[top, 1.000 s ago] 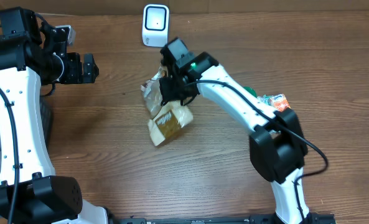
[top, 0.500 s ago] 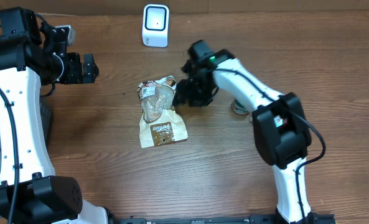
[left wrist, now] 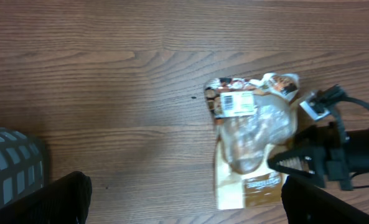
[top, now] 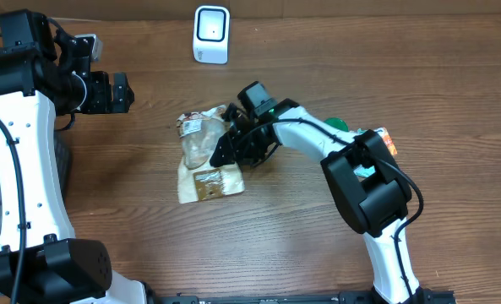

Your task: Scan the item barcode

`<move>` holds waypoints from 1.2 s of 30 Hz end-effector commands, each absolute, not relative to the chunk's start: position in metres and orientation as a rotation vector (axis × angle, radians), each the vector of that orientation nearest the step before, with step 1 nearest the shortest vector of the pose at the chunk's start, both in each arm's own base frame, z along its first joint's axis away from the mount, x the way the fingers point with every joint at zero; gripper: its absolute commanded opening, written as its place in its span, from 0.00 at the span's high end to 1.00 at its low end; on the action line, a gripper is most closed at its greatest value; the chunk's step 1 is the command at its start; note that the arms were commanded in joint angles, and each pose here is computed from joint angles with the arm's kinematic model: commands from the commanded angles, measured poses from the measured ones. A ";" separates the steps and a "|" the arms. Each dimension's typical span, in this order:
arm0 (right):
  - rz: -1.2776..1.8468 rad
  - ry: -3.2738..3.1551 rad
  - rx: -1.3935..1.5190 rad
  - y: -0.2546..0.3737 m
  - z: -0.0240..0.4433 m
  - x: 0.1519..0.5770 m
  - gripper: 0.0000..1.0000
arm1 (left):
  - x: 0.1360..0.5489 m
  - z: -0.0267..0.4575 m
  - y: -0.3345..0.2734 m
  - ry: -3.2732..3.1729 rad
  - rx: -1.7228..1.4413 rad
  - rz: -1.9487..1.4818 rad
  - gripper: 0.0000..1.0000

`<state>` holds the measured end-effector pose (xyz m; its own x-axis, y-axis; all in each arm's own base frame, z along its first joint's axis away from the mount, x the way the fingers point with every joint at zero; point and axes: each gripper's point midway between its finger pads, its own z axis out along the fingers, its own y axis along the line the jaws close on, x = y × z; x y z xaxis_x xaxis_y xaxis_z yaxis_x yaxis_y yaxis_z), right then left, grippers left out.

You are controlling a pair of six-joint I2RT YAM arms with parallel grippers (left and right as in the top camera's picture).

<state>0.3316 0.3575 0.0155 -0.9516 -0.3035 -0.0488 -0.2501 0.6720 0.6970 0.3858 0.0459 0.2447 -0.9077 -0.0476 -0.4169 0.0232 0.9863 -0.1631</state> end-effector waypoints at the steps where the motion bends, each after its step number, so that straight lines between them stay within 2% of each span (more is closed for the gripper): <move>1: -1.139 -2.827 0.283 0.358 0.018 0.337 0.69 | 0.387 0.254 0.042 2.669 0.028 -0.224 0.00; 3: -1.104 -2.857 0.256 0.355 0.015 0.340 0.78 | 0.387 0.254 0.042 2.669 0.028 -0.223 0.00; 10: -1.122 -2.848 0.256 0.357 0.016 0.340 0.96 | 0.387 0.254 0.042 2.669 0.028 -0.223 0.00; 18: -1.277 -2.791 0.338 0.366 0.031 0.345 0.96 | 0.387 0.254 0.042 2.669 0.028 -0.224 0.00; 19: -1.278 -2.795 0.327 0.363 0.031 0.348 0.95 | 0.387 0.254 0.042 2.669 0.028 -0.224 0.00; 24: -1.285 -2.819 0.180 0.337 0.031 0.372 0.63 | 0.387 0.254 0.042 2.669 0.028 -0.223 0.00; 29: -1.330 -2.857 0.069 0.312 0.034 0.401 0.44 | 0.387 0.254 0.042 2.669 0.028 -0.223 0.00; 36: -1.352 -2.866 0.108 0.345 0.030 0.394 0.42 | 0.387 0.254 0.042 2.669 0.028 -0.223 0.00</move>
